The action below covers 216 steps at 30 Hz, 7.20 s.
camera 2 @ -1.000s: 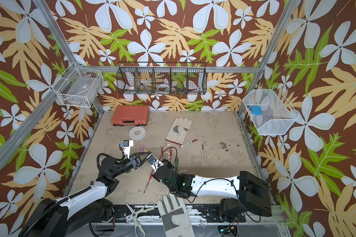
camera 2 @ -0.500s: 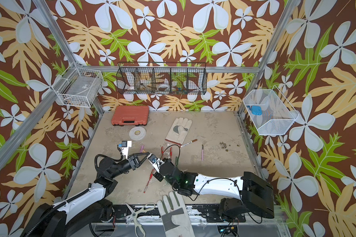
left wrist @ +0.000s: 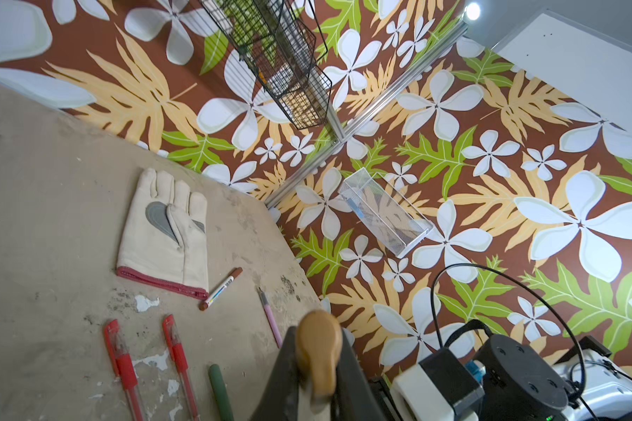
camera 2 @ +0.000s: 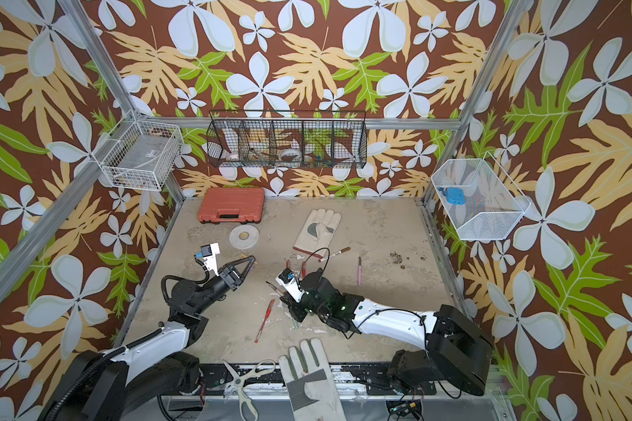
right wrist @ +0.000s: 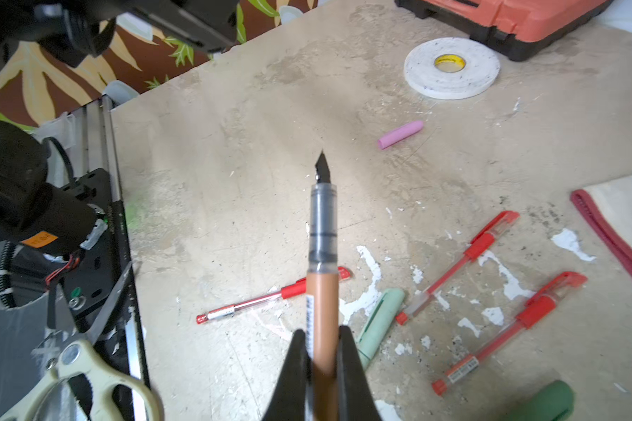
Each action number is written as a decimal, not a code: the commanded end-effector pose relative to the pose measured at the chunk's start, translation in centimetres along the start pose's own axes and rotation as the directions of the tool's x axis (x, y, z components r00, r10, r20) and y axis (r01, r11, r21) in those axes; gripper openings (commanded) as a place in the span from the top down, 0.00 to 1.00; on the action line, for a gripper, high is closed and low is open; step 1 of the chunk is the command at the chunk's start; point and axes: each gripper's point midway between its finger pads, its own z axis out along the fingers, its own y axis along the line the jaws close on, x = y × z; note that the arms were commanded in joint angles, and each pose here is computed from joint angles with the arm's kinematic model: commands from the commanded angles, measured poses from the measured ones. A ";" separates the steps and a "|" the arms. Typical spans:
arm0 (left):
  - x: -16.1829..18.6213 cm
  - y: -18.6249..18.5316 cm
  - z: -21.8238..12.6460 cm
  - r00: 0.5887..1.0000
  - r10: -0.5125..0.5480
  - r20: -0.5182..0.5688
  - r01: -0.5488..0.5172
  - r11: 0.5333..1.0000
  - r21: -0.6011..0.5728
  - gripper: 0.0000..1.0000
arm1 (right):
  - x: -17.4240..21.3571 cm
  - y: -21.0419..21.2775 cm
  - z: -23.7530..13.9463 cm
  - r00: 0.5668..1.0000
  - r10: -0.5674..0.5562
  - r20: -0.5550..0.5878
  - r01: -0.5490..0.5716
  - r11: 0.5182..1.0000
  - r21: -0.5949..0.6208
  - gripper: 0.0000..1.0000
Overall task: Open the pen caps
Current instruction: 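Pull the cap off with the left gripper away from the right gripper, then lower the tan cap to the table with the left gripper and release it, then lower the uncapped tan pen beside the pink pen with the right gripper, then grasp the green capped pen with the right gripper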
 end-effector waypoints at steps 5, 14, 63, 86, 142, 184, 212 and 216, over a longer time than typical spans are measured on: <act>-0.9 -0.2 0.1 0.998 0.041 0.038 -0.041 0.999 -0.004 1.00 | -0.7 0.1 -0.7 0.998 0.057 0.027 -0.055 0.997 -0.050 1.00; -0.8 2.6 0.3 0.997 0.081 0.000 -0.080 0.982 -0.173 1.00 | -2.7 -2.7 -4.3 0.981 0.083 0.173 -0.098 0.992 0.074 1.00; 8.0 21.3 1.4 0.851 -0.093 -0.516 -0.381 0.567 -0.730 1.00 | 2.3 -17.3 -12.4 0.852 0.362 0.377 -0.521 0.654 0.549 1.00; 8.5 22.1 1.2 0.838 -0.110 -0.535 -0.398 0.548 -0.736 0.82 | 2.1 -17.3 -13.0 0.849 0.353 0.394 -0.525 0.650 0.549 1.00; 5.8 6.8 5.0 0.882 0.272 -0.384 -0.398 0.866 -0.302 0.58 | 16.4 -28.9 -11.7 0.636 0.720 0.277 -0.638 0.290 0.713 0.83; 8.1 4.7 6.3 0.869 0.234 -0.435 -0.351 0.912 -0.211 0.57 | 3.2 -19.4 -11.1 0.829 0.450 0.332 -0.555 0.739 0.383 0.58; 14.2 3.1 0.7 0.789 -0.192 -0.584 -0.042 0.931 -0.363 0.54 | 9.4 -9.9 -1.6 0.855 0.474 -0.212 -0.282 0.767 0.576 0.57; 13.8 2.0 1.1 0.793 -0.187 -0.580 -0.015 0.945 -0.326 0.54 | 10.1 -10.1 -0.9 0.848 0.477 -0.232 -0.270 0.765 0.584 0.58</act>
